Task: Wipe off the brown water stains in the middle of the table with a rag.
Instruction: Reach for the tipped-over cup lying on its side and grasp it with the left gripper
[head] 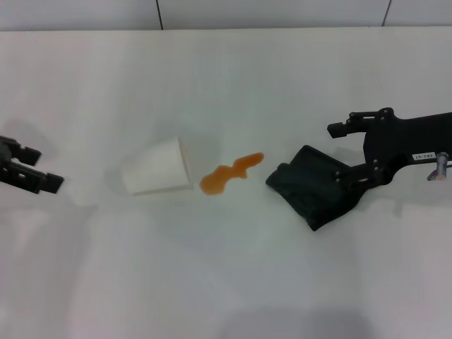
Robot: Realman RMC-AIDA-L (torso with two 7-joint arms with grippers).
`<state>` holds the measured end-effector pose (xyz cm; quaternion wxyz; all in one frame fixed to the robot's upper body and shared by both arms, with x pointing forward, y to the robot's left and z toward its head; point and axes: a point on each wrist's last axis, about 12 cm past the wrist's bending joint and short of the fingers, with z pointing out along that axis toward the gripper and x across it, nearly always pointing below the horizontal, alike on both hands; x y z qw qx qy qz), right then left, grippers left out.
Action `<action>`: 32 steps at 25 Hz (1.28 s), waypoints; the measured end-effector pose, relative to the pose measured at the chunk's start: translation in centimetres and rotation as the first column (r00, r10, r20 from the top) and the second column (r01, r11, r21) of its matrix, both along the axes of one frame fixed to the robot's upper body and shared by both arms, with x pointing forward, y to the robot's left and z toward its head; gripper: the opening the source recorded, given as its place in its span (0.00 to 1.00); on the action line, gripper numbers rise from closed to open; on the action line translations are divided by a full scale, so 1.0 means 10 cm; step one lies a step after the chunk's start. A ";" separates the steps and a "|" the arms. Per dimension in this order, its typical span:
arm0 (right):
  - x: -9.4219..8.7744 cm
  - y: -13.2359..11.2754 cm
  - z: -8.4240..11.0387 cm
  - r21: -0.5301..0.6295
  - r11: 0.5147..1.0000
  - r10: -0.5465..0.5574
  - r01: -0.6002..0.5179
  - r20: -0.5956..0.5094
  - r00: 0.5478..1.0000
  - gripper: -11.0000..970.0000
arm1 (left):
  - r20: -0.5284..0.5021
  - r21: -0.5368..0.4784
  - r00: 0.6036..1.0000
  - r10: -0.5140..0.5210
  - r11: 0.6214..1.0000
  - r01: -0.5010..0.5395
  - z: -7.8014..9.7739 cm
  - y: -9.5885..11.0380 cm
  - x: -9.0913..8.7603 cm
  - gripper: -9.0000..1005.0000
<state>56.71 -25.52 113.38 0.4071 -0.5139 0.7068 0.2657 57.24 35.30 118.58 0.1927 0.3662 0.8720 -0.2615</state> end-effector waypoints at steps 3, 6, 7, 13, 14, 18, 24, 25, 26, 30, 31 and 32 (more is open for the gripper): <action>0.00 0.01 0.01 0.009 1.000 0.004 -0.004 0.002 1.000 0.87 | 0.007 0.096 0.999 -0.038 0.995 0.037 0.15 -0.09 0.16 0.89; 0.00 0.01 0.02 0.018 1.000 0.002 -0.002 0.003 1.000 0.87 | 0.031 0.171 0.995 -0.098 0.981 0.092 0.25 -0.25 0.30 0.89; 0.00 0.01 0.02 0.020 1.000 0.001 -0.001 0.004 1.000 0.87 | 0.050 0.191 0.991 -0.123 0.975 0.111 0.28 -0.30 0.35 0.89; 0.00 0.02 0.01 0.020 1.000 0.005 -0.005 0.002 1.000 0.87 | 0.179 0.273 0.960 -0.218 0.948 0.164 0.31 -0.50 0.53 0.89; 0.00 0.02 0.01 0.020 1.000 0.005 -0.005 0.002 1.000 0.87 | 0.188 0.280 0.955 -0.230 0.944 0.172 0.28 -0.53 0.53 0.89; 0.00 0.02 0.01 0.020 1.000 0.002 -0.002 0.004 1.000 0.87 | 0.229 0.322 0.928 -0.294 0.922 0.213 0.12 -0.69 0.55 0.89; 0.00 0.01 0.00 0.021 1.000 0.000 0.000 0.009 1.000 0.87 | 0.305 0.253 0.885 -0.351 0.926 0.280 0.01 -0.86 0.58 0.89; 0.00 0.01 0.00 0.021 1.000 -0.001 0.000 0.009 1.000 0.87 | 0.318 0.242 0.879 -0.354 0.927 0.286 0.01 -0.86 0.58 0.89; 0.00 0.01 0.00 0.021 1.000 -0.001 0.001 0.009 1.000 0.87 | 0.333 0.231 0.871 -0.360 0.927 0.295 0.01 -0.87 0.58 0.89; 0.00 0.01 0.01 0.023 1.000 -0.001 0.001 0.010 1.000 0.87 | 0.351 0.200 0.856 -0.380 0.923 0.328 0.01 -0.90 0.56 0.89; 0.00 0.01 0.01 0.024 1.000 -0.001 0.001 0.010 1.000 0.87 | 0.350 0.193 0.854 -0.385 0.922 0.336 0.00 -0.91 0.55 0.89; 0.00 0.01 0.01 0.026 1.000 -0.002 0.002 0.010 1.000 0.87 | 0.347 0.189 0.854 -0.387 0.921 0.341 0.00 -0.92 0.55 0.89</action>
